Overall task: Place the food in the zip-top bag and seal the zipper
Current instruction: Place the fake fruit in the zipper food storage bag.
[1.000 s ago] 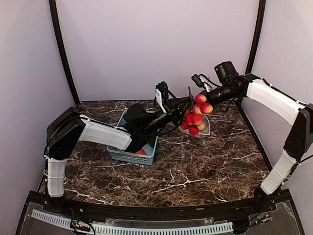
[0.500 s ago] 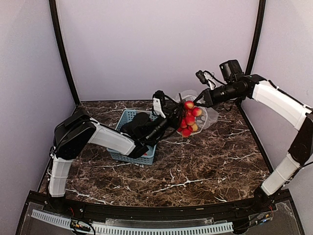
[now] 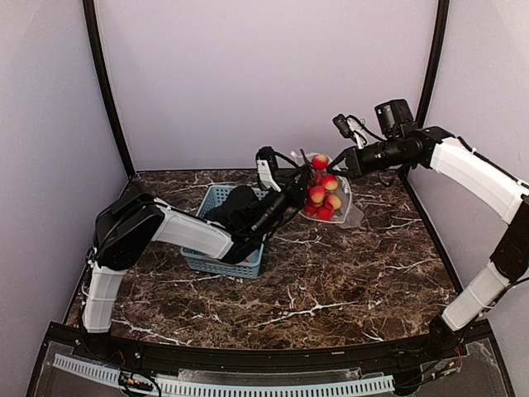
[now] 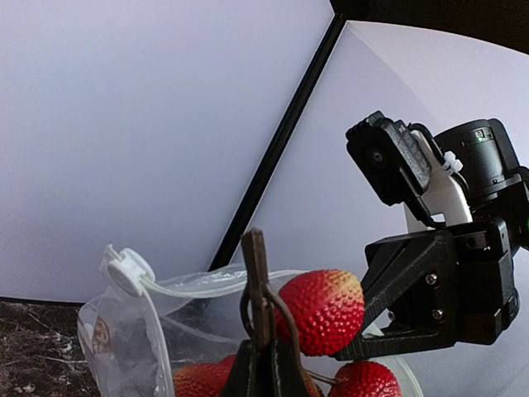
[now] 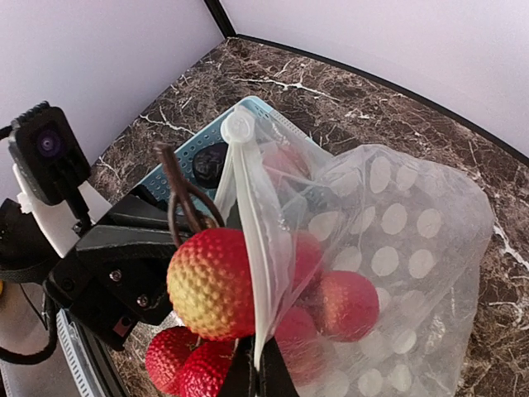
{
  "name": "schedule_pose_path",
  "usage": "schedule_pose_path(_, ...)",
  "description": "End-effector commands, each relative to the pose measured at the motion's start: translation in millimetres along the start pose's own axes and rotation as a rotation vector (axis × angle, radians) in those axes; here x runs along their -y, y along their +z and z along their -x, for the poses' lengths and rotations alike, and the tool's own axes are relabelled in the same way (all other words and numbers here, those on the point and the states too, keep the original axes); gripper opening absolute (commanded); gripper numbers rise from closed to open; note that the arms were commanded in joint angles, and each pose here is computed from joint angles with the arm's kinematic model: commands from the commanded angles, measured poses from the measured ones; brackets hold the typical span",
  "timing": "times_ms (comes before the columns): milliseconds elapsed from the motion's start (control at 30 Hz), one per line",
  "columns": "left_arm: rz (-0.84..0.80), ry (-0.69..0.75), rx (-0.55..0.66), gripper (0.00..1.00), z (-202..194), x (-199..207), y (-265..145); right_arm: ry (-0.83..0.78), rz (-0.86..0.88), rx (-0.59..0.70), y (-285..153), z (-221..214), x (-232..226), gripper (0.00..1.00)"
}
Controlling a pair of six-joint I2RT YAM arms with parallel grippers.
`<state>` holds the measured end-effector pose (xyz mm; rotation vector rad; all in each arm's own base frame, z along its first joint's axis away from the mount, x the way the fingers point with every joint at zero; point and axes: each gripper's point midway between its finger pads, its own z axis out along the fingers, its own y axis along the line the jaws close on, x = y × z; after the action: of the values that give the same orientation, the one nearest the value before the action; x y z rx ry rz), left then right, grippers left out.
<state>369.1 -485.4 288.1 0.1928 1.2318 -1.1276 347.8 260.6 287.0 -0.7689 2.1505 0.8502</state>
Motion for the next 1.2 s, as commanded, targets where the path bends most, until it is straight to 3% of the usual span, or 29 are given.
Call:
schedule_pose_path(0, -0.023, -0.091, 0.122, 0.02, 19, 10, 3, -0.031, 0.065, 0.079, -14, 21, -19, 0.00)
schedule_pose_path(33, -0.019, -0.088, 0.147, 0.06, 24, 11, 5, -0.028, 0.071, 0.079, -15, 21, -20, 0.00)
schedule_pose_path(67, -0.026, -0.084, 0.156, 0.21, 25, 15, 8, -0.023, 0.068, 0.082, -16, 22, -20, 0.00)
schedule_pose_path(133, -0.026, -0.063, 0.157, 0.37, 28, 19, 11, -0.021, 0.040, 0.086, -18, 24, -16, 0.00)
schedule_pose_path(267, -0.036, -0.014, 0.176, 0.54, 42, 25, 6, -0.012, -0.046, 0.098, -24, 27, 0, 0.00)
schedule_pose_path(533, -0.159, 0.094, 0.093, 0.67, 67, 67, 15, 0.036, -0.035, 0.085, -21, 25, 15, 0.00)
schedule_pose_path(767, -0.105, 0.226, 0.037, 0.78, 103, 76, 5, 0.033, -0.019, 0.087, -20, 23, 16, 0.00)
schedule_pose_path(900, -0.041, 0.268, -0.113, 0.80, 83, 63, 2, 0.041, 0.044, 0.085, -12, 20, 11, 0.00)
schedule_pose_path(1100, 0.016, 0.274, -0.214, 0.82, 40, 40, 2, 0.045, 0.101, 0.087, -8, 23, 5, 0.00)
schedule_pose_path(1167, 0.033, 0.276, -0.232, 0.93, 32, 34, 4, 0.049, 0.109, 0.087, -9, 23, 3, 0.00)
